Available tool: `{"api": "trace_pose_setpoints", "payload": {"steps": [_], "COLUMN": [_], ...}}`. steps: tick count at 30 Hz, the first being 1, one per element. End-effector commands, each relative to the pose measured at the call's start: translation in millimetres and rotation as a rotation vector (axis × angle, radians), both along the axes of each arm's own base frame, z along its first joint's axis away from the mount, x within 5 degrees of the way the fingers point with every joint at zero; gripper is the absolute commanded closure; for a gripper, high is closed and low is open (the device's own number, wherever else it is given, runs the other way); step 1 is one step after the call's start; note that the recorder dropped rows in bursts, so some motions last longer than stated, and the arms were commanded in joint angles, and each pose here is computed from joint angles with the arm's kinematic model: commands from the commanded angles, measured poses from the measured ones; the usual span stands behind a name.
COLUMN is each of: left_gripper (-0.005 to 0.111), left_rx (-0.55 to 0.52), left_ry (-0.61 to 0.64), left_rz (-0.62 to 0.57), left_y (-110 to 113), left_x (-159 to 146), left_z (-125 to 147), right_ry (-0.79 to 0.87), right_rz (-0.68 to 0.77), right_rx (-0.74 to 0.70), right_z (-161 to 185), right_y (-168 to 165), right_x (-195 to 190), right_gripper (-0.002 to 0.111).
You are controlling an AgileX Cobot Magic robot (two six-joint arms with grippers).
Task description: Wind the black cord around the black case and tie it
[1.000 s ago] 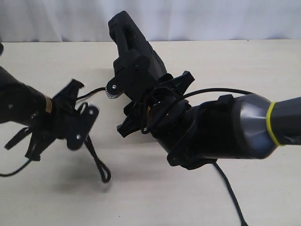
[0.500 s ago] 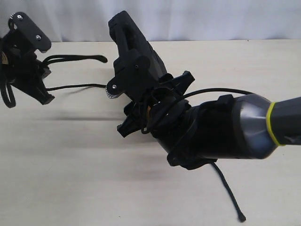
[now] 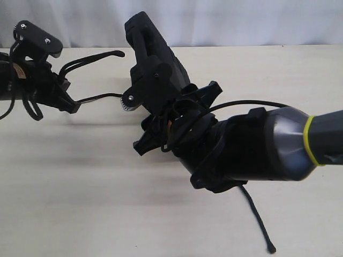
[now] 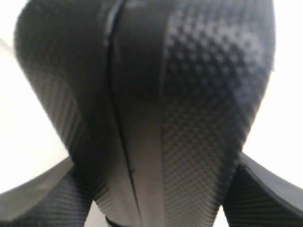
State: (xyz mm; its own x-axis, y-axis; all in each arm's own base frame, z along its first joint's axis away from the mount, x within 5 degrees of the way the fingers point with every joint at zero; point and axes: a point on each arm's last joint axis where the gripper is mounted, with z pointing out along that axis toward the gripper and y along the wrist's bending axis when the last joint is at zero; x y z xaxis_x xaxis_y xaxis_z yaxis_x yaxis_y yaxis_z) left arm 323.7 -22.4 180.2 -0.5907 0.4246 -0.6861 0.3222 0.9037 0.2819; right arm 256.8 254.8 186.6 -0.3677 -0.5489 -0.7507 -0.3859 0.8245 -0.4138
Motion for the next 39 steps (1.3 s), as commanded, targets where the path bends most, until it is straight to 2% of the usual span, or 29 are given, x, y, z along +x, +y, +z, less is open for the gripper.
{"api": "trace_pose_setpoints", "payload": {"steps": [1,4,9,19,28,35,39], "left_gripper": [0.107,0.107,0.107,0.107,0.107,0.107,0.107], "left_rx": [-0.041,-0.074,-0.075,-0.103,-0.089,-0.101,-0.102], "left_ry": [-0.030,-0.058,-0.075,-0.017,-0.042,-0.097,-0.125], "left_rz": [0.020,0.017,-0.064,-0.050,-0.164,-0.166,-0.173], "left_y": [-4,-12,-37,-46,-81,-84,-85], "left_x": [5,7,6,12,22,34,37], "left_z": [-3,0,0,-10,-12,1,6], "right_ry": [-0.031,-0.031,-0.027,-0.025,-0.001,0.003,0.022], "right_rz": [-0.009,-0.010,-0.008,-0.007,0.031,0.045,0.100], "right_rx": [0.018,0.020,0.026,0.028,0.033,0.026,-0.035], "right_z": [9,9,9,9,7,6,4], "right_y": [-1,-1,-1,-1,3,3,5], "right_x": [1,1,0,0,-1,-2,-3], "right_gripper": [0.104,0.104,0.104,0.104,0.104,0.104,0.104]}}
